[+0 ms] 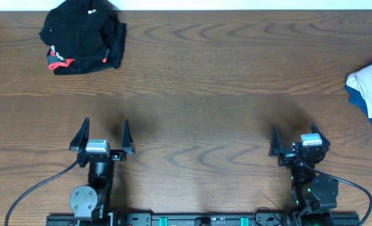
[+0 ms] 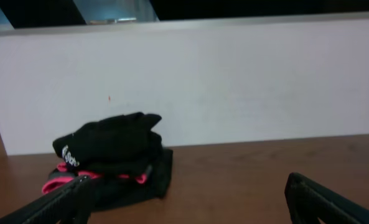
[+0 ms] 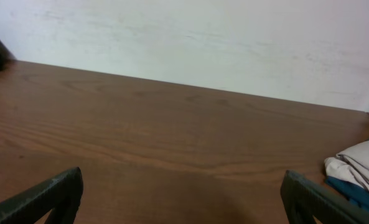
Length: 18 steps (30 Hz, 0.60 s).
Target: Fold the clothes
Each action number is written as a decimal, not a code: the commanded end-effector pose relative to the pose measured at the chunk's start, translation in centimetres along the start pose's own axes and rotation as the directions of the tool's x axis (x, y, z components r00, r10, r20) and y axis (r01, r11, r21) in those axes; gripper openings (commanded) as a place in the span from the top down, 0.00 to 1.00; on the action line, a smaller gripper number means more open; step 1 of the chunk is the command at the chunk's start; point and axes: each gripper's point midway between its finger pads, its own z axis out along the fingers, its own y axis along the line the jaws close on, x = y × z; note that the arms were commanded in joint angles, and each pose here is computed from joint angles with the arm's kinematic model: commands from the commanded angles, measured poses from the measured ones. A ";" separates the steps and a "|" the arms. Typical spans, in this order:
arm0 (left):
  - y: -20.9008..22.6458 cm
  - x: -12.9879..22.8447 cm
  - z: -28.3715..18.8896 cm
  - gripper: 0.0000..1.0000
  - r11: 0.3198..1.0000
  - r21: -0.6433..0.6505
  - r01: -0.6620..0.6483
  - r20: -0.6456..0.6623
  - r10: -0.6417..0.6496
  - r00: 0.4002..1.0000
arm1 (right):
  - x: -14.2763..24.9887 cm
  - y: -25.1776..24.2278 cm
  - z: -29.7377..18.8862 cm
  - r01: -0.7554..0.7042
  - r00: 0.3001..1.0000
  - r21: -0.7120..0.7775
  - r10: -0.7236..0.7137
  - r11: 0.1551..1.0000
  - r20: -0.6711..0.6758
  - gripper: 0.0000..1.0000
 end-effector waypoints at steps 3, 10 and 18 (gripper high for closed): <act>0.4 1.9 -0.1 0.02 1.000 -0.019 -0.013 -0.075 0.012 0.997 | 0.0 -0.1 0.0 0.013 1.000 0.008 -0.013 1.000 0.000 0.01; 0.9 5.7 -0.7 0.02 0.999 -0.037 -0.009 -0.228 0.000 0.974 | 0.0 -0.1 0.0 0.013 1.000 0.008 -0.013 1.000 0.000 0.01; 0.9 7.5 -1.2 0.02 0.999 -0.038 -0.007 -0.301 -0.005 0.954 | 0.0 -0.1 0.0 0.013 1.000 0.008 -0.013 1.000 0.000 0.01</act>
